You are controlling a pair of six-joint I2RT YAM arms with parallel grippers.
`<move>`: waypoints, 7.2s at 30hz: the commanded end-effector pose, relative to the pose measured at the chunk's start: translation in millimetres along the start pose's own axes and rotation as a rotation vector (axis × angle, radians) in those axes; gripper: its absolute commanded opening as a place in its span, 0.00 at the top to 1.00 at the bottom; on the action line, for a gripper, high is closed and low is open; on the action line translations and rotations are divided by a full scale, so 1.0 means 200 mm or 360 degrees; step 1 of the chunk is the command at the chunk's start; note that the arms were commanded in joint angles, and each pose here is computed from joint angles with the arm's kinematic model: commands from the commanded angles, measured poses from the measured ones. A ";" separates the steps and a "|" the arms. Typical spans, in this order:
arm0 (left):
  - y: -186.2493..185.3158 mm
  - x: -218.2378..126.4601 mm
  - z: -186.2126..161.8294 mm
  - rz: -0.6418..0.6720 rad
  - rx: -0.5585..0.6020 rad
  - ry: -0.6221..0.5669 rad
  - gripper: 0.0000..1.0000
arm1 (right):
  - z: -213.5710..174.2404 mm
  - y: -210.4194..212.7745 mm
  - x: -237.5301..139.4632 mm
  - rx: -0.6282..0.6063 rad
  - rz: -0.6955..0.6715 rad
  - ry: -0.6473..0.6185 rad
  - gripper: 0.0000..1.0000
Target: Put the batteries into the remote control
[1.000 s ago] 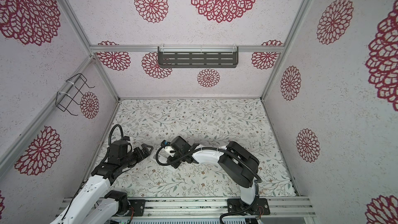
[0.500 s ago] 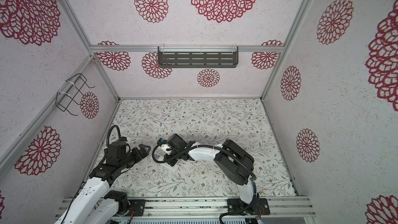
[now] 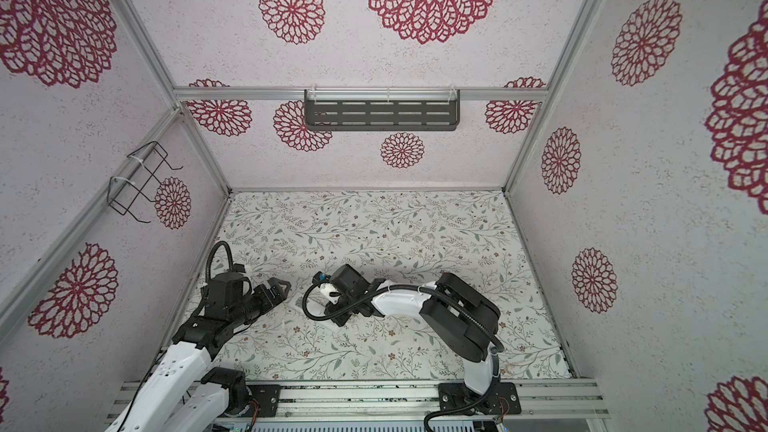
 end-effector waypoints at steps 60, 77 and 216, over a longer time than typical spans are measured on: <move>-0.02 -0.06 0.07 -0.0024 -0.0012 -0.0119 0.03 | -0.48 0.13 0.13 -0.0061 -0.0080 0.0801 0.86; -0.03 -0.06 0.08 -0.0046 -0.0011 -0.0129 0.03 | -0.06 0.05 -0.16 -0.0032 -0.0255 0.0215 0.36; -0.87 -0.29 -0.28 -0.2098 0.0767 0.0170 0.49 | 0.50 0.09 -1.30 0.0074 0.0536 -0.0748 0.27</move>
Point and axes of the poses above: each gripper's point midway between its finger pads, its own x axis out along the fingers, its own y axis along the line the jaws close on, z = x × y, the point moved 4 cm from there along -x, back along the fingers, and after that the axes turned 15 degrees about -x, right-handed, at the moved point
